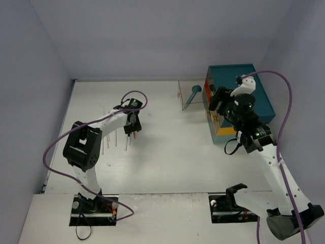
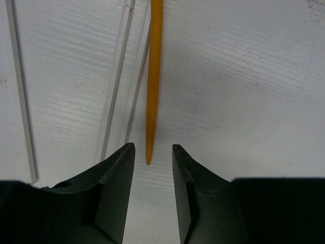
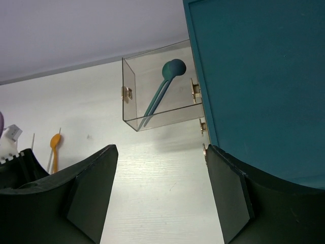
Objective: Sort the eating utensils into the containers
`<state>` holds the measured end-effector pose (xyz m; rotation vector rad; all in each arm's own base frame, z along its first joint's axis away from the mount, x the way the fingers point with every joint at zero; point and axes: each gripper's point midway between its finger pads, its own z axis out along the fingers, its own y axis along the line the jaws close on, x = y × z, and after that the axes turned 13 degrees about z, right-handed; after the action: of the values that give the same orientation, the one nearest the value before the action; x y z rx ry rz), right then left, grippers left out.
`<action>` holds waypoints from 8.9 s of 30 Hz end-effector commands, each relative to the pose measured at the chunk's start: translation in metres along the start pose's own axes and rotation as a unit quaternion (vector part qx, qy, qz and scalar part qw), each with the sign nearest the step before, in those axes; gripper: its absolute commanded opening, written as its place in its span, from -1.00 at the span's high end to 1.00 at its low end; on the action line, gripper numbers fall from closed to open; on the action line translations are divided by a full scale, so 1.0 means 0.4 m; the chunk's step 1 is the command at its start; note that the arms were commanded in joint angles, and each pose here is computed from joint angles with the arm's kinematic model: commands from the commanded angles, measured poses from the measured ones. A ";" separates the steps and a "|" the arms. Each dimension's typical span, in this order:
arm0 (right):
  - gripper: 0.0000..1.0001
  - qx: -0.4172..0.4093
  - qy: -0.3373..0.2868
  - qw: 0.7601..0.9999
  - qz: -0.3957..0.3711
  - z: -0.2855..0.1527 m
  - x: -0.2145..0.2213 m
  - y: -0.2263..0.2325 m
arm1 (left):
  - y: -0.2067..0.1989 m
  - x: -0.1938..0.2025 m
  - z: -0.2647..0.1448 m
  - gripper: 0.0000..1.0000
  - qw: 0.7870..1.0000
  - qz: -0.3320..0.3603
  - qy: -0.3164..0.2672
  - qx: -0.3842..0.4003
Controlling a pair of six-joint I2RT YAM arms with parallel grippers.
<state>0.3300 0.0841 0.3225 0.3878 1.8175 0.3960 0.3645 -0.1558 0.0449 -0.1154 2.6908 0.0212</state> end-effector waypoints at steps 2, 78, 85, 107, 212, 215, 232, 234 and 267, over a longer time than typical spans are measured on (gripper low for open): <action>-0.36 -0.029 -0.015 0.999 0.020 -0.030 -0.029 0.032 | -0.014 -0.067 0.003 0.37 1.000 -0.014 -0.026 0.009; 0.98 -0.255 0.102 0.959 0.072 0.097 0.108 0.481 | -0.406 -0.212 -0.775 1.00 0.819 0.205 -0.352 0.403; 1.00 -0.213 0.064 0.973 0.065 0.119 0.075 0.433 | -0.350 -0.211 -0.702 0.03 0.855 0.185 -0.338 0.347; 1.00 0.067 -0.021 0.994 0.084 0.556 0.048 0.095 | 0.256 -0.033 -0.455 -0.94 0.961 0.065 -0.269 0.006; -1.00 0.133 0.001 0.977 -0.166 0.372 0.003 0.076 | 0.312 -0.004 -0.366 -0.95 0.966 0.070 -0.241 -0.058; -1.00 0.140 0.004 0.976 -0.168 0.361 0.003 0.052 | 0.320 -0.005 -0.373 -0.95 0.965 0.071 -0.244 -0.066; -1.00 0.162 0.073 0.966 -0.186 0.393 0.120 -0.051 | 0.368 0.020 -0.493 -0.95 0.946 0.114 -0.294 -0.074; -1.00 0.169 0.079 0.964 -0.188 0.397 0.134 -0.063 | 0.373 0.028 -0.492 -0.95 0.945 0.109 -0.299 -0.075; -1.00 0.018 0.132 0.976 -0.173 0.343 0.259 0.234 | 0.371 0.018 -0.454 -0.95 0.946 0.121 -0.287 -0.088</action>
<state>0.4391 0.1932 0.2071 0.0409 2.1766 0.0349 0.2588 -0.0189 0.1905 0.1804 2.1595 0.3008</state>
